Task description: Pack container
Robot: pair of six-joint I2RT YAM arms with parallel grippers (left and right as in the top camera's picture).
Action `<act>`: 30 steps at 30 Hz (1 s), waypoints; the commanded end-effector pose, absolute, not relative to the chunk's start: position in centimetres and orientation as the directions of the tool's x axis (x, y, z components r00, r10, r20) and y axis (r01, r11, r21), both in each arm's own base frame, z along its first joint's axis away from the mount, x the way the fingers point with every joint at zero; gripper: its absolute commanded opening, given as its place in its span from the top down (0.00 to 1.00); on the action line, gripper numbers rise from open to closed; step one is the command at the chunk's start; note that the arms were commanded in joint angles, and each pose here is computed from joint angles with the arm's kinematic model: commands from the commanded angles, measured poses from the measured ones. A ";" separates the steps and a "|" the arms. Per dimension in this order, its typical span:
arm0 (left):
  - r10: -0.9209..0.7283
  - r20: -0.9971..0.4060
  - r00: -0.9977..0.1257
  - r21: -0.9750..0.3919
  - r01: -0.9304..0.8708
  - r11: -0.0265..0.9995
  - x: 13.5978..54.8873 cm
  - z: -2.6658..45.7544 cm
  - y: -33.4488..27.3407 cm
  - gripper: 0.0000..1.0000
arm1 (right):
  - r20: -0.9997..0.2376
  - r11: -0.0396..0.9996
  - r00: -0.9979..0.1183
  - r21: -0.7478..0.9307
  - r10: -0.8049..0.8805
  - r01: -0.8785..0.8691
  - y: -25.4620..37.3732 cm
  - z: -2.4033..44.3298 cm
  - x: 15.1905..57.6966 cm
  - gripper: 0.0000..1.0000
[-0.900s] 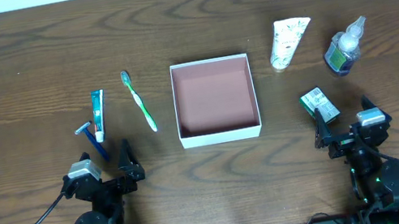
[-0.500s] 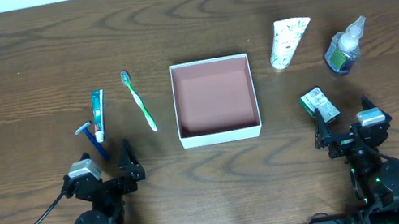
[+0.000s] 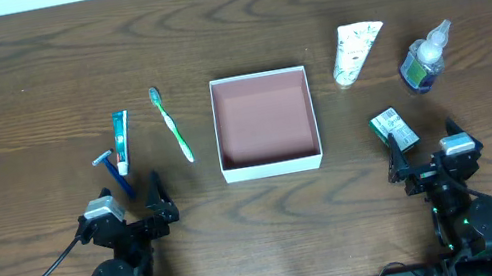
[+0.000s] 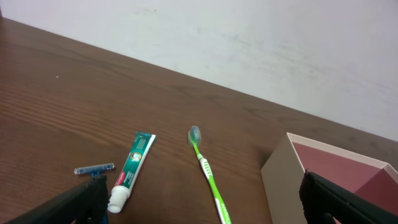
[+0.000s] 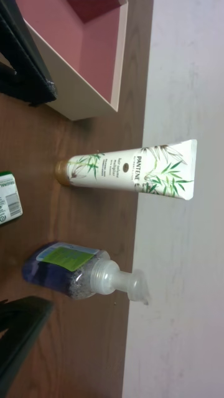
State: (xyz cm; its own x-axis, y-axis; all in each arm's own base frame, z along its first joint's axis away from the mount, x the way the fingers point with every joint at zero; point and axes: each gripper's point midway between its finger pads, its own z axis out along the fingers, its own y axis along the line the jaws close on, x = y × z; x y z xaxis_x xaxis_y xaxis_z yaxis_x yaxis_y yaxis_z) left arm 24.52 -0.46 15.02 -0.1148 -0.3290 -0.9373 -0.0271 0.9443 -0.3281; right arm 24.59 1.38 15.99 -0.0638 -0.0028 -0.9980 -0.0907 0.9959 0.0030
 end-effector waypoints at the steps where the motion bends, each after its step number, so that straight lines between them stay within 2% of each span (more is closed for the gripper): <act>1: -0.319 -0.934 -0.160 -0.311 -0.074 0.947 24.4 13.2 0.1 0.02 | -0.998 0.997 -0.065 -0.001 -0.006 -0.078 1.1 15.9 24.6 0.01; 17: -0.319 -0.934 -0.160 -0.311 -0.074 0.947 24.4 13.2 0.1 0.02 | -0.996 0.995 -0.060 0.064 0.059 -0.070 1.0 16.1 24.6 0.01; 24: -0.319 -0.934 -0.160 -0.311 -0.074 0.948 24.4 13.2 0.1 0.02 | -0.996 0.909 -0.042 0.094 0.084 -0.407 6.8 18.0 23.1 0.01; 30: -0.319 -0.934 -0.160 -0.311 -0.074 0.947 24.4 13.2 0.1 0.02 | -0.999 0.864 -0.040 0.047 0.031 -0.502 8.4 22.4 22.3 0.01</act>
